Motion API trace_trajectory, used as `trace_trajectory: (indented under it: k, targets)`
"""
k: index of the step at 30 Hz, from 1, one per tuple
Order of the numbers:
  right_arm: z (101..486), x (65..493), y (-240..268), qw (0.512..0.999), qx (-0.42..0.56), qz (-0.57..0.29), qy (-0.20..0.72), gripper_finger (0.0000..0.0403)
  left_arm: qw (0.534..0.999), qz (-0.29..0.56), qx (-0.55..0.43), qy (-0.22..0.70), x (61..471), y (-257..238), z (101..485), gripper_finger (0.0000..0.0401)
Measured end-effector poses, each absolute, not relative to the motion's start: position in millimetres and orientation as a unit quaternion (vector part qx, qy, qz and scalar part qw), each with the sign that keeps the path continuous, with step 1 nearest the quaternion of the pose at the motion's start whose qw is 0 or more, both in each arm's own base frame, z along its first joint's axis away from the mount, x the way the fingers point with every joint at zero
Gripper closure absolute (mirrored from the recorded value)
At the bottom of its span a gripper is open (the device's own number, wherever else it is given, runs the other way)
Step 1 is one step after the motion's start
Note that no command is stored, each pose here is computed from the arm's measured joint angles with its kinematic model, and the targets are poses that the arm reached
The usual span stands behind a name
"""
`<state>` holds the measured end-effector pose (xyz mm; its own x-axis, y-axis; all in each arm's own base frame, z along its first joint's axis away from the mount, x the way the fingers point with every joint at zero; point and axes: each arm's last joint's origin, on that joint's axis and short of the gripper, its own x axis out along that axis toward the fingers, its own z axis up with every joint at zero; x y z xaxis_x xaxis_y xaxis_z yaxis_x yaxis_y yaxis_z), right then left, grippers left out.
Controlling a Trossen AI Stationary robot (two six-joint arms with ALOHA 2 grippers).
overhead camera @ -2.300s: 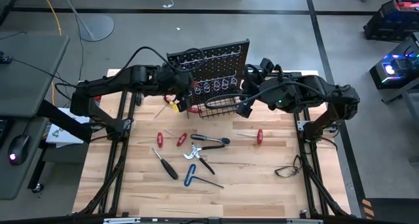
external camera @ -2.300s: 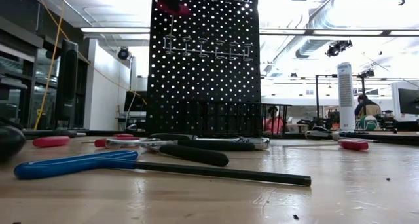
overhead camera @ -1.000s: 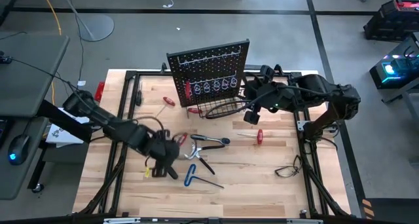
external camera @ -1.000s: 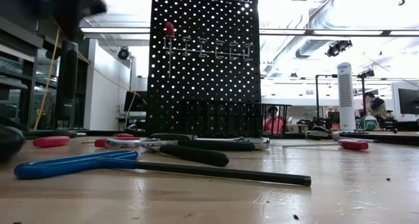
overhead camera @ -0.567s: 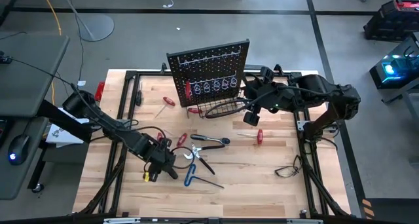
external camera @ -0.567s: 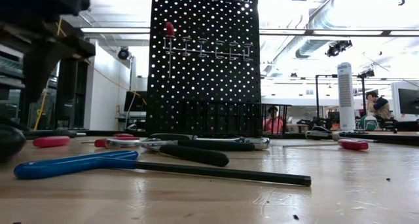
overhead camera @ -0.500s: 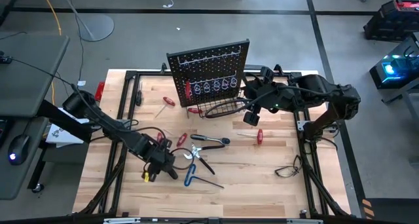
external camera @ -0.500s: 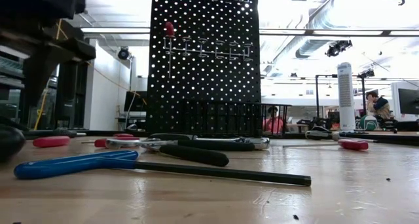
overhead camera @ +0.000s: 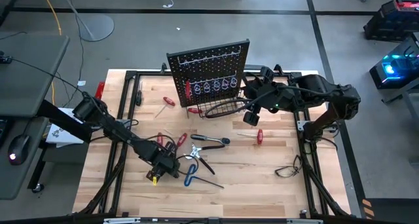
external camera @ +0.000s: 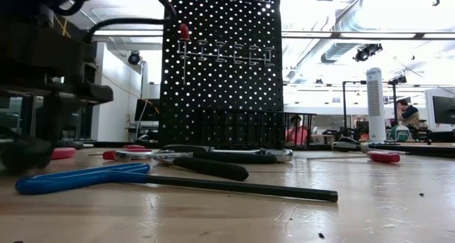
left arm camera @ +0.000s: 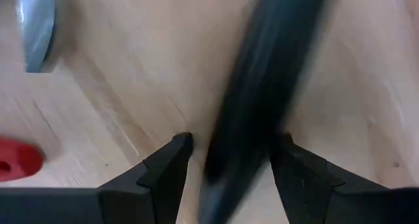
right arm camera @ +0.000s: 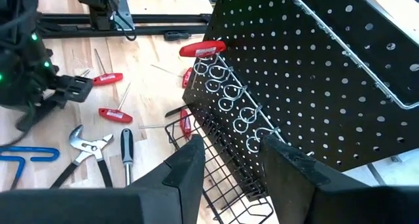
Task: Hang tools onto peg board
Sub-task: Hang the black nut driver on the peg board
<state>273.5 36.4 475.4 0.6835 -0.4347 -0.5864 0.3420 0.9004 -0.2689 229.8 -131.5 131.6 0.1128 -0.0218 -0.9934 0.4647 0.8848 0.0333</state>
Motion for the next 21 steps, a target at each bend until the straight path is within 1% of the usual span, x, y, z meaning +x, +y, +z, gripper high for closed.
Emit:
trace_trajectory:
  k: [2, 5, 9, 14, 16, 18, 19, 21]
  targets:
    - [475, 273, 36, 0.915, -0.064, -0.214, 0.336, 0.0261, 0.714, -0.151, 0.164, 0.663, 230, -132, 128, 0.024]
    - [475, 273, 36, 0.915, -0.064, -0.214, 0.337, 0.0261, 0.714, -0.145, 0.144, 0.669, 232, -132, 133, 0.0313]
    - [475, 273, 37, 0.915, -0.063, -0.214, 0.336, 0.0261, 0.733, -0.118, 0.084, 0.665, 235, -127, 153, 0.0308]
    - [476, 273, 37, 0.915, -0.072, -0.203, 0.34, 0.0261, 0.783, -0.071, 0.001, 0.617, 232, -117, 207, 0.0308]
    - [476, 273, 37, 0.915, -0.081, -0.198, 0.342, 0.0261, 0.818, -0.071, -0.041, 0.569, 228, -115, 239, 0.0308]
    - [476, 273, 37, 0.915, -0.085, -0.196, 0.343, 0.0261, 0.862, -0.065, -0.079, 0.497, 222, -109, 280, 0.0308]
    - [476, 273, 36, 0.915, -0.087, -0.195, 0.342, 0.0261, 0.885, -0.051, -0.094, 0.454, 219, -104, 301, 0.0308]
    - [477, 274, 35, 0.916, -0.09, -0.195, 0.339, 0.0261, 0.933, 0.005, -0.109, 0.344, 213, -90, 344, 0.0308]
